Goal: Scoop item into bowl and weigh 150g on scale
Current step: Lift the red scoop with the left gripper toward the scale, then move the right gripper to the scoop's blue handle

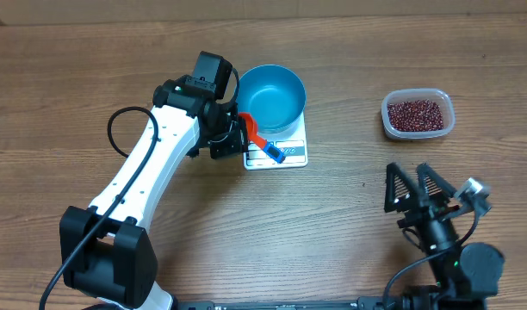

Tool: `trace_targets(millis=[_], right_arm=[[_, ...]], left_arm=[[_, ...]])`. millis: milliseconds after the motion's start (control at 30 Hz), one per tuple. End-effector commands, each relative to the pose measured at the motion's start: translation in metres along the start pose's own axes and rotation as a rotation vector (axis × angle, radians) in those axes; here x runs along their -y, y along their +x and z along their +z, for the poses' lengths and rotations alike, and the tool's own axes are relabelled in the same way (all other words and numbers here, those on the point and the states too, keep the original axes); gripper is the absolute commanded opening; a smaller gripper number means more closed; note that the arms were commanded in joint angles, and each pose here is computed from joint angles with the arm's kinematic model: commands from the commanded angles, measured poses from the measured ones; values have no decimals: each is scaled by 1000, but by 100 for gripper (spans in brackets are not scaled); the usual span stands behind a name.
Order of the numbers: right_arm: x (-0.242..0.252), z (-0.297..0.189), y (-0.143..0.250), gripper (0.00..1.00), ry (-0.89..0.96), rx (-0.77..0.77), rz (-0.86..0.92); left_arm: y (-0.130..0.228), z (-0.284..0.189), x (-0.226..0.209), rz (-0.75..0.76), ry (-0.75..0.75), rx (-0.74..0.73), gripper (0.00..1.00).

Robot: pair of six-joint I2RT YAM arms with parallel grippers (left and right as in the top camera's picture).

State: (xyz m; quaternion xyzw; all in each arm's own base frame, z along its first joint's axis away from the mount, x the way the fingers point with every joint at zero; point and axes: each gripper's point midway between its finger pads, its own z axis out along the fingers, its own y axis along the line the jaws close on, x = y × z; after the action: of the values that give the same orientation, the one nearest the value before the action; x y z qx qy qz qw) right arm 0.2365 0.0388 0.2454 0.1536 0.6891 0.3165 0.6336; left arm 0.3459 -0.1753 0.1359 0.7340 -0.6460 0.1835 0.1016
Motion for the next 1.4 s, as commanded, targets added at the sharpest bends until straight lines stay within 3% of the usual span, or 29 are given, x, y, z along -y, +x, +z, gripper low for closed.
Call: trace_targets(millis=[0, 233, 433, 600, 833, 1100, 1367], right_arm=[[-12, 7, -18, 100, 26, -41, 33], [-37, 46, -15, 100, -20, -295, 108], [-56, 75, 2, 100, -188, -452, 148], [-41, 92, 25, 100, -87, -575, 535], [-65, 102, 41, 100, -333, -708, 452], [-76, 111, 68, 100, -358, -749, 393], [-87, 121, 89, 90, -316, -704, 276]], left_arm=[[14, -14, 3, 10, 36, -54, 4], [23, -16, 16, 33, 92, -89, 5], [34, -20, 34, 63, 165, -130, 4], [35, -20, 34, 64, 168, -131, 4], [34, -20, 34, 63, 166, -130, 4], [34, -20, 34, 64, 166, -130, 4], [33, -19, 32, 61, 158, -126, 5]])
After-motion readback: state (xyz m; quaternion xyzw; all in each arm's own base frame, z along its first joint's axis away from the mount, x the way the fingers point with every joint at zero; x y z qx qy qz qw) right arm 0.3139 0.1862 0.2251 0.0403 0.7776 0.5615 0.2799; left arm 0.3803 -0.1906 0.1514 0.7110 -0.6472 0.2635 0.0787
